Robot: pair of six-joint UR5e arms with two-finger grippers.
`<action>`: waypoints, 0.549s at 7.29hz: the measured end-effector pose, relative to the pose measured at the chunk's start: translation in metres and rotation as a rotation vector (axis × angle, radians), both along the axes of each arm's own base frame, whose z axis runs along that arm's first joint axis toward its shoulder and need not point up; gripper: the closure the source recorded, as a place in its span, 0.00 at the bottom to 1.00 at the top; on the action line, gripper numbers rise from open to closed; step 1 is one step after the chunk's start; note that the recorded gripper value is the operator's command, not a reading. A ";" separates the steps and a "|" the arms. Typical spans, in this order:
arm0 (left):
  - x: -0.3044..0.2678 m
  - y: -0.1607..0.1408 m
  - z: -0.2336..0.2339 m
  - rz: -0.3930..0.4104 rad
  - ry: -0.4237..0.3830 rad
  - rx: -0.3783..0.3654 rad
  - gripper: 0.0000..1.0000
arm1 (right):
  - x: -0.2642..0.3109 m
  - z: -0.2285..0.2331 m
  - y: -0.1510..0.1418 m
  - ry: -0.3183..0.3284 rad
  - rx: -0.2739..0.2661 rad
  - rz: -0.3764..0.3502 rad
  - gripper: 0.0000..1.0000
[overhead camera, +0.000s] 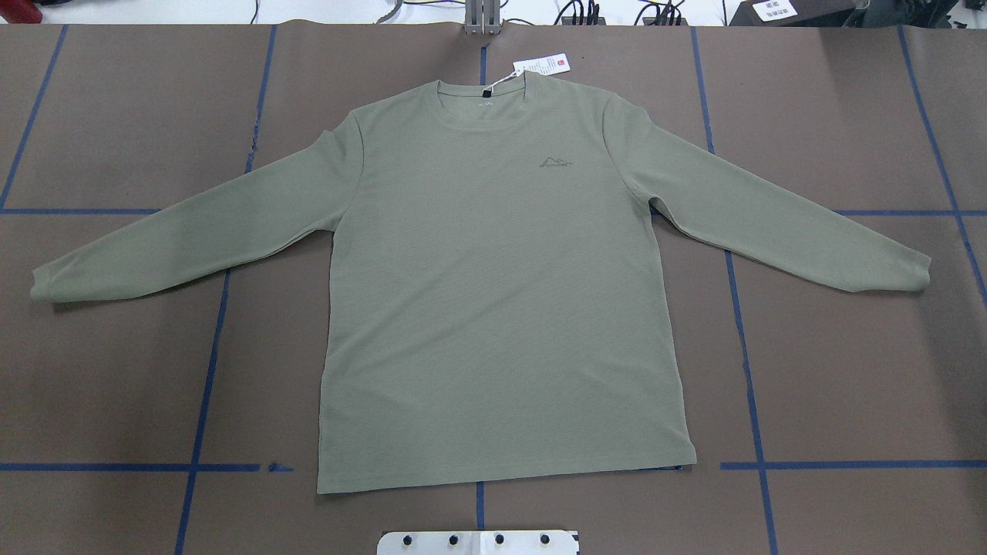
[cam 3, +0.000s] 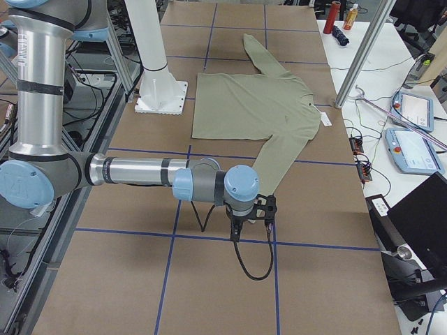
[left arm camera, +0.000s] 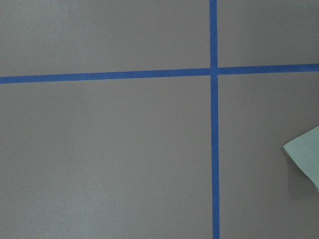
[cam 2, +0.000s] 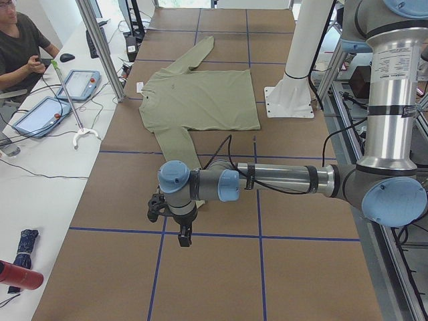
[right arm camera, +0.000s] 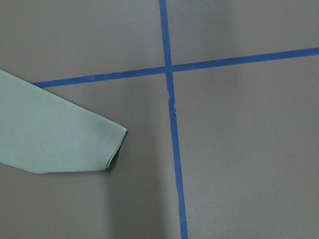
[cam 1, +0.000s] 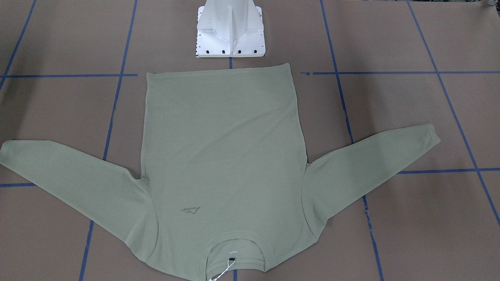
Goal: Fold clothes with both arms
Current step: 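Move the right gripper toward the cuff of the sleeve nearest it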
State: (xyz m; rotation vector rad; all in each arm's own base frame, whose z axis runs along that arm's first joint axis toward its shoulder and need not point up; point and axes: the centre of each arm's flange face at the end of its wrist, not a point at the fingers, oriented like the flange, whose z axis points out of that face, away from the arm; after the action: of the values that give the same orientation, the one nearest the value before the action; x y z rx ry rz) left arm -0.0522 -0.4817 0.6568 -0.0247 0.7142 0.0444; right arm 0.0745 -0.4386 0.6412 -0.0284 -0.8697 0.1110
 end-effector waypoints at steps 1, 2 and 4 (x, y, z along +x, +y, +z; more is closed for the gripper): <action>0.000 -0.001 -0.001 0.000 0.000 0.001 0.00 | 0.000 0.000 0.000 0.003 0.001 0.000 0.00; 0.000 -0.002 -0.002 0.000 0.000 0.005 0.00 | 0.001 0.000 0.000 0.010 0.002 0.000 0.00; 0.001 -0.008 -0.010 0.005 0.001 0.037 0.00 | 0.000 -0.001 -0.003 0.017 0.006 -0.002 0.00</action>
State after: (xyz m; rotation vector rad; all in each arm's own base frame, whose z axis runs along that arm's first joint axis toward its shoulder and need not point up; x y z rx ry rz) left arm -0.0511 -0.4897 0.6464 0.0086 0.7142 0.0627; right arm 0.0749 -0.4416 0.6398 -0.0223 -0.8534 0.1066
